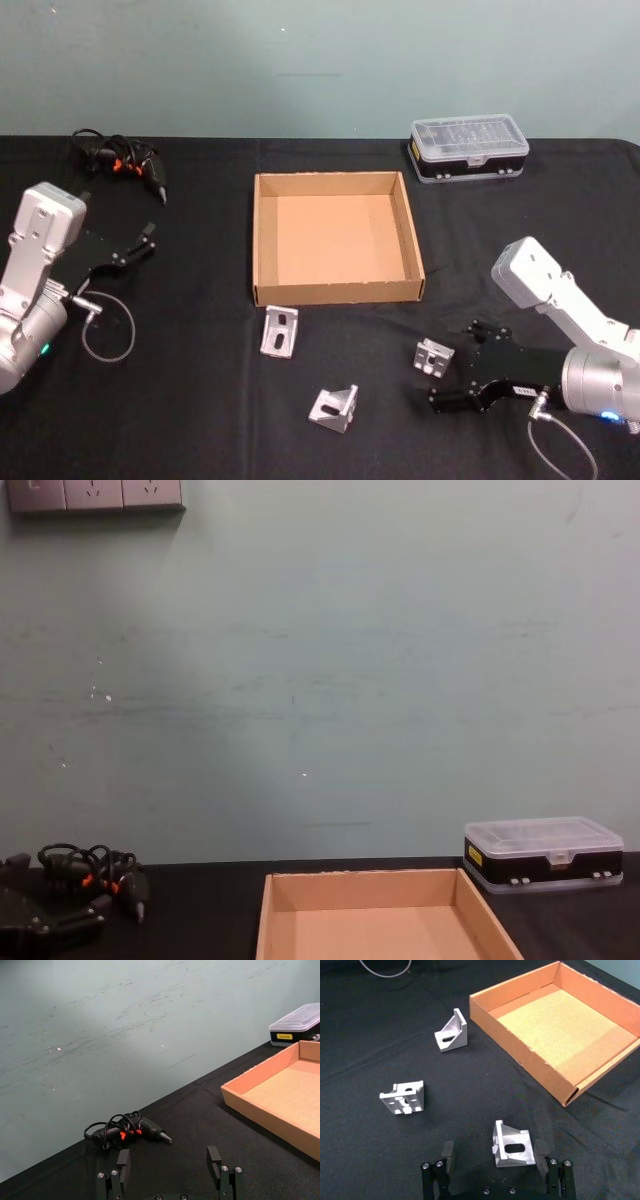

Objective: Use one hand to pick up the angle iron from the table and place it into the box.

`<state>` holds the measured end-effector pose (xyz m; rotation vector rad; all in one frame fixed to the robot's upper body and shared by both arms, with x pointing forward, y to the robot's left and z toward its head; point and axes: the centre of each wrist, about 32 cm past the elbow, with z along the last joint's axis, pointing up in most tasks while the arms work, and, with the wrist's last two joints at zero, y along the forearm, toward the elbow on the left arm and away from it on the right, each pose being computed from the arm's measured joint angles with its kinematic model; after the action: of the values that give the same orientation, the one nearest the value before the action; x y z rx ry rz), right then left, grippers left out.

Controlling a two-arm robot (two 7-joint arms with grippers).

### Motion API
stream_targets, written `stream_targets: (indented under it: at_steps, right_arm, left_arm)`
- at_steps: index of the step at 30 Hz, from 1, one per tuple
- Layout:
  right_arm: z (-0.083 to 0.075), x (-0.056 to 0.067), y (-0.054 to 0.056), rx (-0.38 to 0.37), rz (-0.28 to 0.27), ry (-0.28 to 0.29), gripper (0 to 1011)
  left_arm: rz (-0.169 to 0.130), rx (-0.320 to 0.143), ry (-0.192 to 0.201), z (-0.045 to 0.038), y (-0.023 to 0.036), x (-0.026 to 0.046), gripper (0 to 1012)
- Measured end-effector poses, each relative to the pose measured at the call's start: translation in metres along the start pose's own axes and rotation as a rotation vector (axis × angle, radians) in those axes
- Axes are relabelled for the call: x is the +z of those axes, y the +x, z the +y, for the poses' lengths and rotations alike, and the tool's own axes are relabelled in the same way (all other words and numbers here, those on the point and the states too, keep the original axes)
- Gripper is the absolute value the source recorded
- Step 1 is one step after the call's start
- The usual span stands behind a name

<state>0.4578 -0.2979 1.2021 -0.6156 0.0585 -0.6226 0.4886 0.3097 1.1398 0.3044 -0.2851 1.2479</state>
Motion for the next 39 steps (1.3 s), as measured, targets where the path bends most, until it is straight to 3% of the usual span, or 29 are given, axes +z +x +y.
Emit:
stream_targets:
  at_steps: [13,16,30,31,35,37,39]
  right_arm:
    - [0.008,-0.002,0.0,0.007,0.002,-0.004,1003]
    - [0.008,-0.002,0.0,0.006,0.0,-0.004,954]
    - [0.01,-0.002,-0.002,-0.004,-0.006,-0.005,549]
    - [0.011,-0.002,-0.002,-0.004,-0.007,-0.005,486]
    - [0.012,-0.003,-0.002,-0.001,-0.006,-0.004,403]
    - [0.013,-0.003,-0.002,0.0,-0.007,-0.004,281]
    - [0.014,-0.003,-0.003,0.001,-0.006,-0.004,248]
  left_arm:
    - [0.0,0.0,0.0,0.0,0.0,0.0,1000]
    - [0.0,0.0,0.0,0.0,0.0,0.0,1000]
    - [0.0,0.0,0.0,0.0,0.0,0.0,1000]
    - [0.0,0.0,0.0,0.0,0.0,0.0,1000]
    - [0.0,0.0,0.0,0.0,0.0,0.0,1000]
    - [0.0,0.0,0.0,0.0,0.0,0.0,1000]
    - [0.0,0.0,0.0,0.0,0.0,0.0,1000]
